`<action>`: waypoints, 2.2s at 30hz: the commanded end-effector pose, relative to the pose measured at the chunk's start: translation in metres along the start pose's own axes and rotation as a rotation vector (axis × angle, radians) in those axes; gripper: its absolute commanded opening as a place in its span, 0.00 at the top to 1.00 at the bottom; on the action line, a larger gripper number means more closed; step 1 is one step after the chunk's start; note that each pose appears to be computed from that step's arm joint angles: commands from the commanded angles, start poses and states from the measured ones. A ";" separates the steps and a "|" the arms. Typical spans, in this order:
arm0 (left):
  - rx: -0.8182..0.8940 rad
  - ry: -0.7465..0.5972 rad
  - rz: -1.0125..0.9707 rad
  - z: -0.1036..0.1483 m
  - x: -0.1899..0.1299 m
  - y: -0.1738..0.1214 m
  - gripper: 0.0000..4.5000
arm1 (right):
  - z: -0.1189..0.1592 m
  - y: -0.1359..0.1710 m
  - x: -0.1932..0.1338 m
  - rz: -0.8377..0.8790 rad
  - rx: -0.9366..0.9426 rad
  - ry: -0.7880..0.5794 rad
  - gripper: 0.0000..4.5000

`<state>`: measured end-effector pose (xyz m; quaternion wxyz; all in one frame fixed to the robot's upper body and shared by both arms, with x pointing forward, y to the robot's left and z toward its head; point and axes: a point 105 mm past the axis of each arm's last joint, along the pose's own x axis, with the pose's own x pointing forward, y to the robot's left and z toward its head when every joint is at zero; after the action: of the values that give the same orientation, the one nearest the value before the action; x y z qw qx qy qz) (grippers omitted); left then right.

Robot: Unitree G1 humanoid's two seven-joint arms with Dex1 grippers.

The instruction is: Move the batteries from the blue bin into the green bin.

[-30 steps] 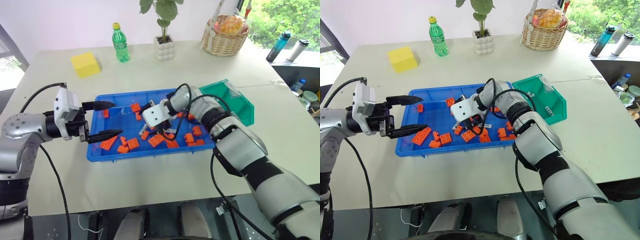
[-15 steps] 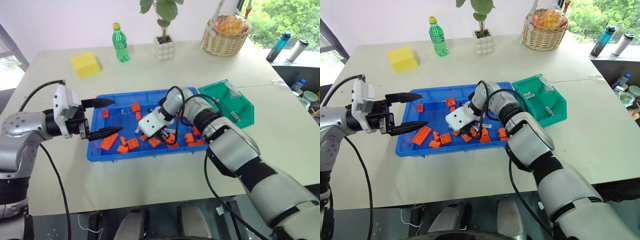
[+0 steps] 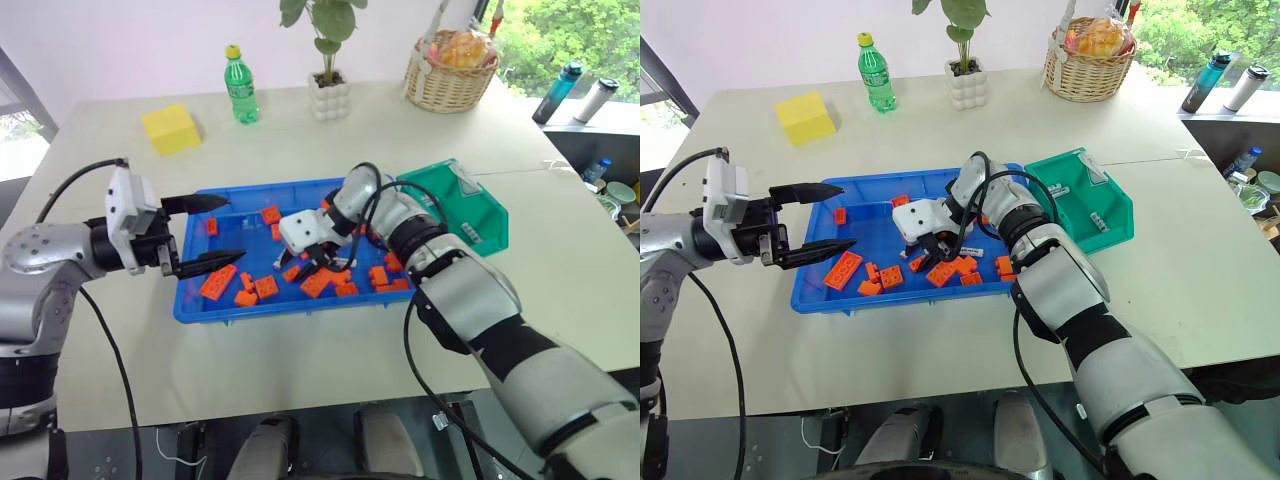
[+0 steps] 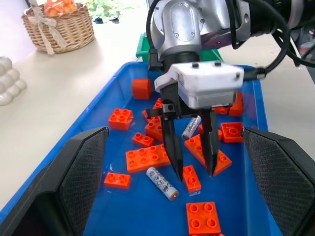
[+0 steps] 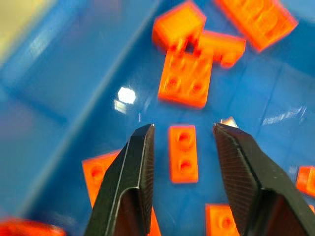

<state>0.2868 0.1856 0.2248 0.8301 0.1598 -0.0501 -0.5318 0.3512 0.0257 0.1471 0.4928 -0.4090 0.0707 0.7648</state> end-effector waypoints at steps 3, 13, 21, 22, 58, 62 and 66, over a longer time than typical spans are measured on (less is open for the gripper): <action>0.056 -0.011 0.003 0.009 0.000 0.004 0.00 | 0.029 -0.018 -0.013 -0.057 -0.058 -0.050 0.55; 0.055 -0.011 0.000 0.009 -0.001 0.001 0.00 | 0.009 -0.035 -0.005 -0.221 -0.137 0.155 0.55; 0.057 -0.004 0.021 0.010 -0.006 0.000 0.00 | -0.007 -0.031 0.000 -0.225 -0.191 0.244 0.55; 0.058 -0.003 0.023 0.010 -0.006 0.000 0.00 | -0.008 -0.031 0.000 -0.223 -0.192 0.246 0.55; 0.069 -0.010 0.034 0.012 -0.005 0.001 0.00 | -0.026 -0.019 0.016 -0.185 -0.217 0.313 0.55; 0.069 -0.011 0.041 0.012 -0.006 0.002 0.00 | -0.024 -0.016 0.019 -0.151 -0.199 0.286 0.84; 0.071 -0.015 0.043 0.012 -0.005 0.003 0.00 | -0.021 -0.017 0.016 -0.162 -0.188 0.268 0.99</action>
<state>0.2872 0.1867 0.2247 0.8358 0.1708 -0.0534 -0.5190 0.3770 0.0331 0.1289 0.5013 -0.5630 0.0275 0.6565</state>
